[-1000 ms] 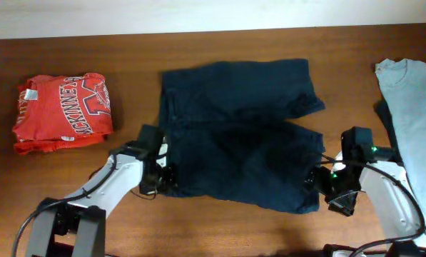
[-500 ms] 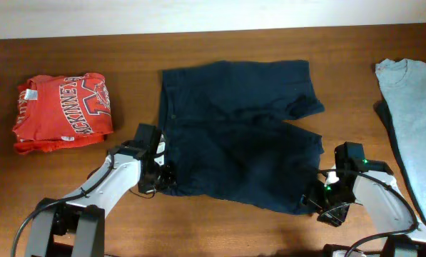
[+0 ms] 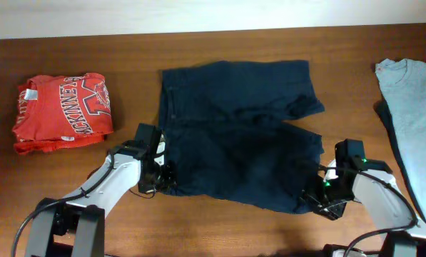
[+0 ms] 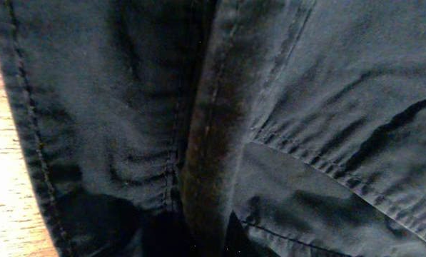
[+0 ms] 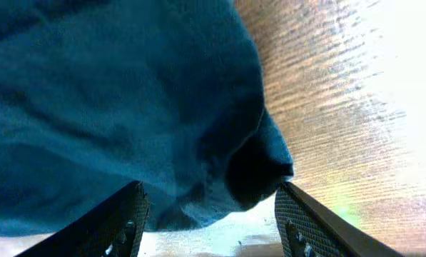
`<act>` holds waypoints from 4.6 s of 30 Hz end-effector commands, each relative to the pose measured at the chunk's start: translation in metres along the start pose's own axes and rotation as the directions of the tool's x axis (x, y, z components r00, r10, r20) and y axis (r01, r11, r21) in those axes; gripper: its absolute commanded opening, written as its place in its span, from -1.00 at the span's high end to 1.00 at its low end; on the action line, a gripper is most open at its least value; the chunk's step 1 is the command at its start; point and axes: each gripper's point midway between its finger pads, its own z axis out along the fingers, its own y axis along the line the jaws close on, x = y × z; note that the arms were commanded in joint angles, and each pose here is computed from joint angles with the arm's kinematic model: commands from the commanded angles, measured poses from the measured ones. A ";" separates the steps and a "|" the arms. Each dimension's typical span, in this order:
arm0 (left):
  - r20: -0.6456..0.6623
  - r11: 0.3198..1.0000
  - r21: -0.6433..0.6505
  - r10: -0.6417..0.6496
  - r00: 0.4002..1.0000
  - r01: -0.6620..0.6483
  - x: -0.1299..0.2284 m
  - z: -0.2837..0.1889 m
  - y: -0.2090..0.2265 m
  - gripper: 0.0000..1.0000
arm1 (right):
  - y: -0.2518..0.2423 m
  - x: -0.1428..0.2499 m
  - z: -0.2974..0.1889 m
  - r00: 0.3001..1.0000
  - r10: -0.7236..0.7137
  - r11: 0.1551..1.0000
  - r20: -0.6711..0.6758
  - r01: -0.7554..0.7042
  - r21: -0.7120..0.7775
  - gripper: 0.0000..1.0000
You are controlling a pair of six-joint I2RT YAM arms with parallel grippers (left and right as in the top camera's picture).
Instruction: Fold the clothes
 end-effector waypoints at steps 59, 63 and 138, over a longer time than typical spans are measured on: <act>0.439 0.964 -0.260 0.071 0.895 0.051 -0.065 -0.161 0.009 0.99 | 0.116 -0.098 -0.142 0.808 -0.331 0.895 0.487 0.432 -0.109 0.92; 0.440 0.945 -0.309 0.045 0.897 0.104 -0.081 -0.146 0.019 0.99 | 0.154 -0.123 -0.089 0.786 -0.434 0.844 0.441 0.526 -0.107 0.93; 0.363 0.963 -0.271 0.107 0.926 -0.006 -0.123 -0.084 -0.021 0.99 | 0.352 -0.193 -0.021 0.408 -0.566 0.599 0.716 0.800 0.017 0.63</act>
